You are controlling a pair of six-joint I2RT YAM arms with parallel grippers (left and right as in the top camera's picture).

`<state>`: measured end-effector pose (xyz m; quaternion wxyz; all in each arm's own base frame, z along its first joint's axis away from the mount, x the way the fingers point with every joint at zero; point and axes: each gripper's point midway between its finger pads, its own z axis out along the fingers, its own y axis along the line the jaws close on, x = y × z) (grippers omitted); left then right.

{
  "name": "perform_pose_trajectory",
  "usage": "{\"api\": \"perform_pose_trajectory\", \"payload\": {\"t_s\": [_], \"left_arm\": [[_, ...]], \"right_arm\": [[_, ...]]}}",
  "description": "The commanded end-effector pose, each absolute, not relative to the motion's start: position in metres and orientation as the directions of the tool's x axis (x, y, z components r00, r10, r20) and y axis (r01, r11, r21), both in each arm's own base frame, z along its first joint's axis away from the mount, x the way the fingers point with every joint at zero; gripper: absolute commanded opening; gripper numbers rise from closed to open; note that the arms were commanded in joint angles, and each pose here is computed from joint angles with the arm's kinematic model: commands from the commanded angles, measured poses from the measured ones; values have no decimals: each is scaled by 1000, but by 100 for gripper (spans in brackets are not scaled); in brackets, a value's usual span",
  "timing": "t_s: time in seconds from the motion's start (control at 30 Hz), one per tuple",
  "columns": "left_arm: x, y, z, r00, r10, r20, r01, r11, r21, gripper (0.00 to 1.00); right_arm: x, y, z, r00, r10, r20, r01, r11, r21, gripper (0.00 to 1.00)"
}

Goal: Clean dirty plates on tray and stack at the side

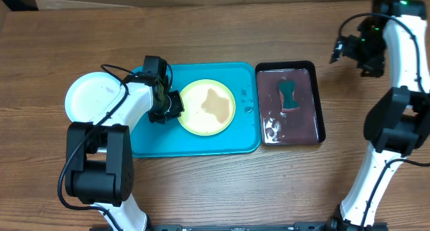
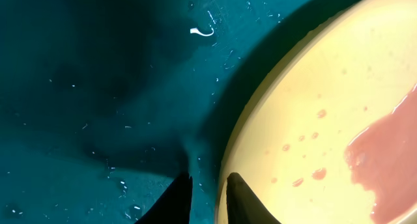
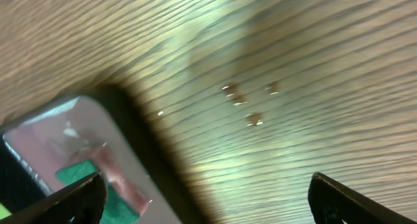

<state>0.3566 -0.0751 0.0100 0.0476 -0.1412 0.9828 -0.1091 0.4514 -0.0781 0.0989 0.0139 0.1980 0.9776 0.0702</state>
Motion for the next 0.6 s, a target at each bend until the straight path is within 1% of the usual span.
{"api": "perform_pose_trajectory", "payload": {"t_s": [0.0, 0.07, 0.13, 0.17, 0.37, 0.57], "left_arm": [[349, -80, -1, -960, -275, -49, -259, 943, -210, 21], [349, -83, -1, -962, -267, -50, -252, 945, -210, 19], [349, -85, -1, -963, -263, -54, -246, 946, -212, 6], [350, -85, -1, -964, -261, -56, -243, 946, -213, 4], [355, -84, 8, -966, -250, -60, -232, 948, -216, 4], [388, -82, 47, -960, -249, -127, -214, 947, -239, 4]], "right_arm": [[458, -84, 106, -914, 404, -36, 394, 905, 164, 100], [461, -90, 106, -909, 413, -53, 399, 902, 166, 100], [465, -94, 107, -906, 418, -72, 402, 900, 169, 100], [468, -96, 107, -904, 419, -83, 402, 900, 171, 100], [484, -100, 110, -896, 417, -152, 389, 903, 182, 100], [492, -102, 111, -890, 416, -186, 383, 904, 187, 100]]}}
